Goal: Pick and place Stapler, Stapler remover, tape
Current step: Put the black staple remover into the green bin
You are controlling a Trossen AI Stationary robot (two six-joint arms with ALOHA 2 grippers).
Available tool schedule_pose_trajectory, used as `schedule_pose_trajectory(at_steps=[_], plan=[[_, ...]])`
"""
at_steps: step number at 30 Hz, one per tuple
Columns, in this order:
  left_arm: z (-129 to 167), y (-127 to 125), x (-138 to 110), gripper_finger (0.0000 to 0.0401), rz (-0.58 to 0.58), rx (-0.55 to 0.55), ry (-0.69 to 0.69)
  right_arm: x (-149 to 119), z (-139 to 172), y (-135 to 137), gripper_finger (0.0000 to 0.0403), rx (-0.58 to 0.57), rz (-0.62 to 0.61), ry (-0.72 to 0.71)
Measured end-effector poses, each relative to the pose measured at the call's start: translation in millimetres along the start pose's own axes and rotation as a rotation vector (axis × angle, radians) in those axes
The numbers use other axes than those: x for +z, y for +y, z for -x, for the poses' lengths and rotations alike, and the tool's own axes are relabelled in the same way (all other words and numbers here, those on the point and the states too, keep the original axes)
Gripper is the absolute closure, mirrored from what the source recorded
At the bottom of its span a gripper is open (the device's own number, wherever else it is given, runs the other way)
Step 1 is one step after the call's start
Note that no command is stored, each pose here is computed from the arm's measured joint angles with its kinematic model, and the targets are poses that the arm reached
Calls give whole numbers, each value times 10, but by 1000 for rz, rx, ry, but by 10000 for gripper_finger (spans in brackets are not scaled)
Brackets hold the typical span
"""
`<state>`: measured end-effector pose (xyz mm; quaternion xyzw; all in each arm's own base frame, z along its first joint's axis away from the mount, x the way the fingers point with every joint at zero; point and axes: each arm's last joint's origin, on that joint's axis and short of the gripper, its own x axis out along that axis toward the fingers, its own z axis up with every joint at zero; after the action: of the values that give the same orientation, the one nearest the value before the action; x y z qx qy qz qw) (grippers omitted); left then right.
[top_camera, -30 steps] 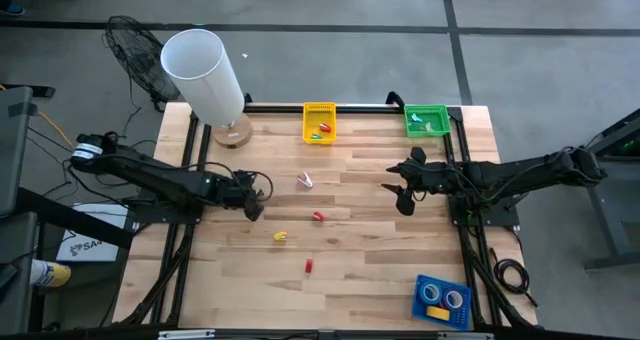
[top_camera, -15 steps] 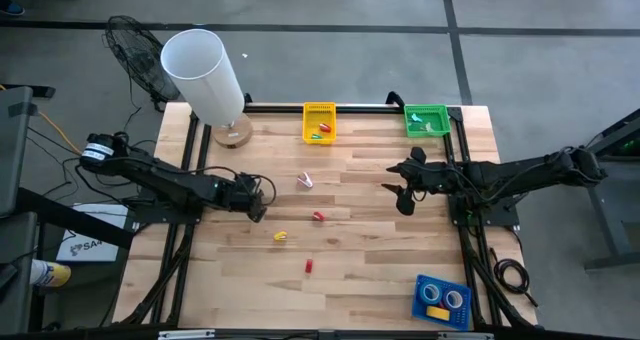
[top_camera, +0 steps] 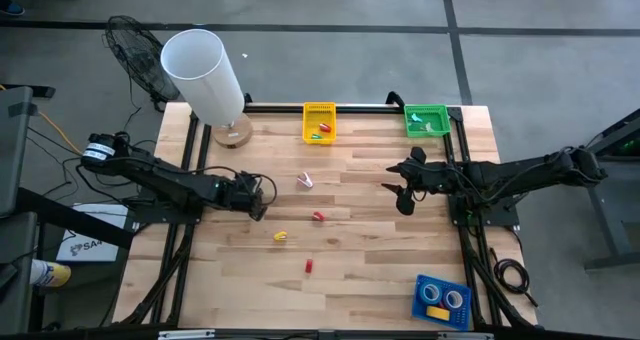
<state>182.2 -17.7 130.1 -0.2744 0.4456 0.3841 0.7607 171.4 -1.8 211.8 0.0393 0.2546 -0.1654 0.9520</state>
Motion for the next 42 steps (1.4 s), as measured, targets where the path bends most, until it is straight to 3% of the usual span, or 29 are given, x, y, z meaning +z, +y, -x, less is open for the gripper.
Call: schedule_pose_trajectory(at_steps=[8,13,18,21,25,30,37,42], plan=[[-3,-27,10,320,-105,-31,-7,-1,0,3,178,9,0,2],[-5,-112,51,321,-260,-114,-60,-3,-23,14,178,19,19,7],[42,-278,157,321,-472,-243,-218,14,-140,76,178,77,74,-3],[86,-357,232,321,-573,-264,-351,59,-247,143,178,151,127,-52],[128,-407,295,321,-723,-227,-480,122,-407,233,178,215,234,-152],[165,-438,349,321,-951,-124,-599,140,-626,312,178,186,404,-258],[237,-486,431,321,-1044,-24,-735,84,-942,411,178,124,615,-403],[258,-502,449,321,-1081,-13,-768,92,-1166,493,178,91,683,-477]])
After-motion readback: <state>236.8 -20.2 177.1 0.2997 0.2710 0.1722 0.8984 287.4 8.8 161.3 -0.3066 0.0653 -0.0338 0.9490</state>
